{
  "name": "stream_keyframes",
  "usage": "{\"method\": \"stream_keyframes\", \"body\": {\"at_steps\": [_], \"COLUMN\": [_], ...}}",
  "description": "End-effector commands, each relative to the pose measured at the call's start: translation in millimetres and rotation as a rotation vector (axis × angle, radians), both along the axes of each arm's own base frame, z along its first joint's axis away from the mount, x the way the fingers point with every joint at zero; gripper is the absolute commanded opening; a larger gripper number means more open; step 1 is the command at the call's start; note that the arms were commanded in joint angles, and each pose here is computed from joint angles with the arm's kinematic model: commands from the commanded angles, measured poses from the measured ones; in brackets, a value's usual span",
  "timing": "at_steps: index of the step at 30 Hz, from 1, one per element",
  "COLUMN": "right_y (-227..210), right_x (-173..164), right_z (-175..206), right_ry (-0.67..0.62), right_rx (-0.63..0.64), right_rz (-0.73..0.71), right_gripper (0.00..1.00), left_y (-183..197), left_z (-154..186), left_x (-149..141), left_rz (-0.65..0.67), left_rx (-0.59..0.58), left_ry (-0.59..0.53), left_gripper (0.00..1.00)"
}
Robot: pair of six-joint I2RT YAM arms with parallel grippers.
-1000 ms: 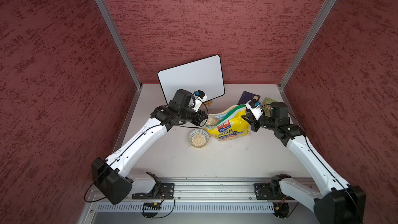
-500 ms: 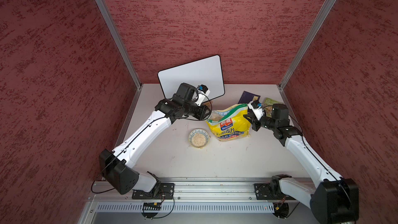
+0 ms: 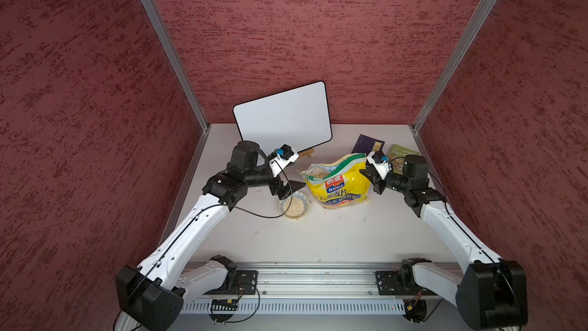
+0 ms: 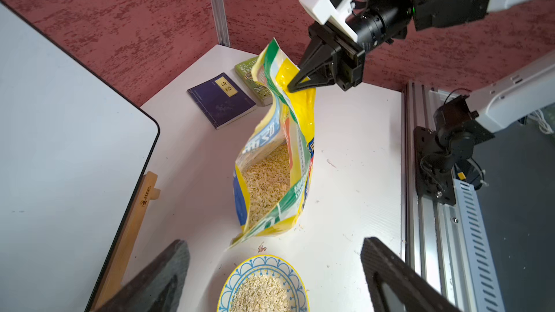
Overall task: Pour the oats into the breakfast bowl
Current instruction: Place the oats bag at the center of the board.
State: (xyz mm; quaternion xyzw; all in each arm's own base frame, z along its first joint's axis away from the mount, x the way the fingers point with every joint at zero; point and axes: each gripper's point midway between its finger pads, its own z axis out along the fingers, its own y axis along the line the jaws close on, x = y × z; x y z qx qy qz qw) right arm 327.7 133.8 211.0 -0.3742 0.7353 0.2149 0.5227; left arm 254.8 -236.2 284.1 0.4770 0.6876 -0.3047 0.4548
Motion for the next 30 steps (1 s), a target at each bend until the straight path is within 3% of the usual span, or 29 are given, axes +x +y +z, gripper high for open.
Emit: {"method": "stream_keyframes", "body": {"at_steps": [1, 7, 11, 15, 19, 23, 25, 30], "right_y": [-3.6, -4.9, -5.9, -6.1, -7.5, -13.3, -17.9, -33.2], "right_x": [7.7, 7.7, 7.6, 7.8, 9.5, 11.8, 12.8, 15.7], "right_z": [11.2, 14.3, 12.2, 13.7, 16.4, 21.1, 22.7, 21.5], "right_ry": [-0.046, -0.054, -0.048, -0.049, -0.056, -0.072, -0.083, -0.093], "right_rx": [-0.008, -0.024, -0.036, -0.039, -0.054, -0.073, -0.083, -0.117], "right_rz": [0.008, 0.013, 0.011, 0.013, 0.009, -0.010, -0.025, -0.073], "right_gripper": [0.00, 0.00, 0.00, 0.00, 0.00, 0.00, 0.00, 0.00], "left_y": [-7.5, -11.8, -19.9, -24.4, -24.2, -22.7, -22.5, -23.5], "left_z": [16.0, 6.2, -9.1, -29.7, -34.9, -29.2, -24.0, -1.5], "left_x": [3.5, 31.7, 38.0, 39.5, 45.0, 47.4, 46.0, 32.6], "left_rz": [-0.115, -0.116, -0.172, -0.212, -0.208, -0.198, -0.195, -0.189], "left_rx": [-0.007, 0.043, 0.065, 0.092, 0.103, 0.097, 0.089, 0.056], "left_ry": [-0.228, -0.268, -0.209, -0.141, -0.148, -0.168, -0.177, -0.214], "left_gripper": [0.96, 0.95, 0.87, 0.68, 0.32, 0.09, 0.00, 0.00]}}
